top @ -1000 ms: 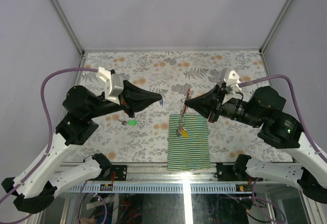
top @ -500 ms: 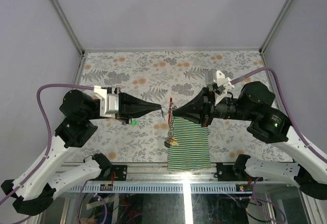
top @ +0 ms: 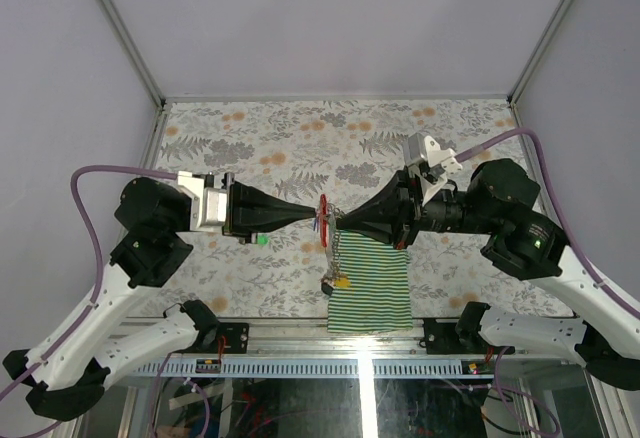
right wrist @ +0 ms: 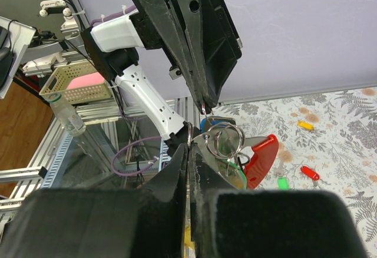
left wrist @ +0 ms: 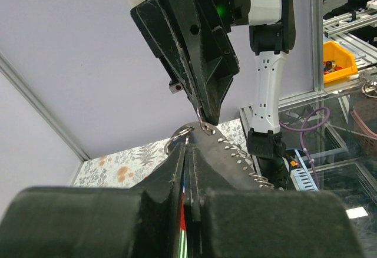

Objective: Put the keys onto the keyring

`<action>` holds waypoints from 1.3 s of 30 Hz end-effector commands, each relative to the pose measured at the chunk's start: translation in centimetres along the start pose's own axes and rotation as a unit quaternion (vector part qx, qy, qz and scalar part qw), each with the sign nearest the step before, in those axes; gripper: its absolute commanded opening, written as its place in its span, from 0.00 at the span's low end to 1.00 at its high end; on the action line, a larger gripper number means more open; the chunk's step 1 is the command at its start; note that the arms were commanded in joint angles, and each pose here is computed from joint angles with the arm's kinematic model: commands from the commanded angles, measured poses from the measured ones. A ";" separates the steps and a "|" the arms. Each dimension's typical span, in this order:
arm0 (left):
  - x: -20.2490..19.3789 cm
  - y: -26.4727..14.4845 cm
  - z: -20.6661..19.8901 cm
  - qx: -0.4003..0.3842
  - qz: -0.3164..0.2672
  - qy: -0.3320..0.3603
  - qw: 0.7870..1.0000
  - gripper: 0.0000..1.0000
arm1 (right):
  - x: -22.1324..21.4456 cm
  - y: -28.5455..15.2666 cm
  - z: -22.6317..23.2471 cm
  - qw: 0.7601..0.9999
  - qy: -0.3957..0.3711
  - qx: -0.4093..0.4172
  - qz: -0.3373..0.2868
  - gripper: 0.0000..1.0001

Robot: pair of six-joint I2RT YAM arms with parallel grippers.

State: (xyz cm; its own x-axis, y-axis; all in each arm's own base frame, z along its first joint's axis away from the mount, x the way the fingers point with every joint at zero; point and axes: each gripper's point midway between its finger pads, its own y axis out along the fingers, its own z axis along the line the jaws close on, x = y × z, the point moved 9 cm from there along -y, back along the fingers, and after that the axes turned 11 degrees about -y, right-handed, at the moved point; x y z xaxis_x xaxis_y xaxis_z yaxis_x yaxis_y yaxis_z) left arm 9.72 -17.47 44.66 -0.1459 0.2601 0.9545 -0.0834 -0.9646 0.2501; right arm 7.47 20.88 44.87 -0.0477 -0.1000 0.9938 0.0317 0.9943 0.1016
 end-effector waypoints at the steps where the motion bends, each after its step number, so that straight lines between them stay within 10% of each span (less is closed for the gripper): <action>1: 0.8 0.3 -0.2 -0.016 -0.021 0.016 1.000 0.00 | 2.1 0.3 0.1 0.999 -0.021 0.009 -0.049 0.00; 39: 1.4 0.2 -1.3 -0.066 -0.019 0.016 0.998 0.00 | 1.3 1.3 -0.6 0.999 -0.012 0.002 -0.046 0.00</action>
State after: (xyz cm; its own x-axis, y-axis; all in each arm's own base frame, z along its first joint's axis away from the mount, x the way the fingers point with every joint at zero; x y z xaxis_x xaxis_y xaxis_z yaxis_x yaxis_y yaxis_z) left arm 9.25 -17.75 44.48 -0.1196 0.2506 0.9607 -0.1634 -0.9594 0.2299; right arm 7.91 21.98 44.63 -0.0229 -0.0993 0.9948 0.0092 0.9950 0.0995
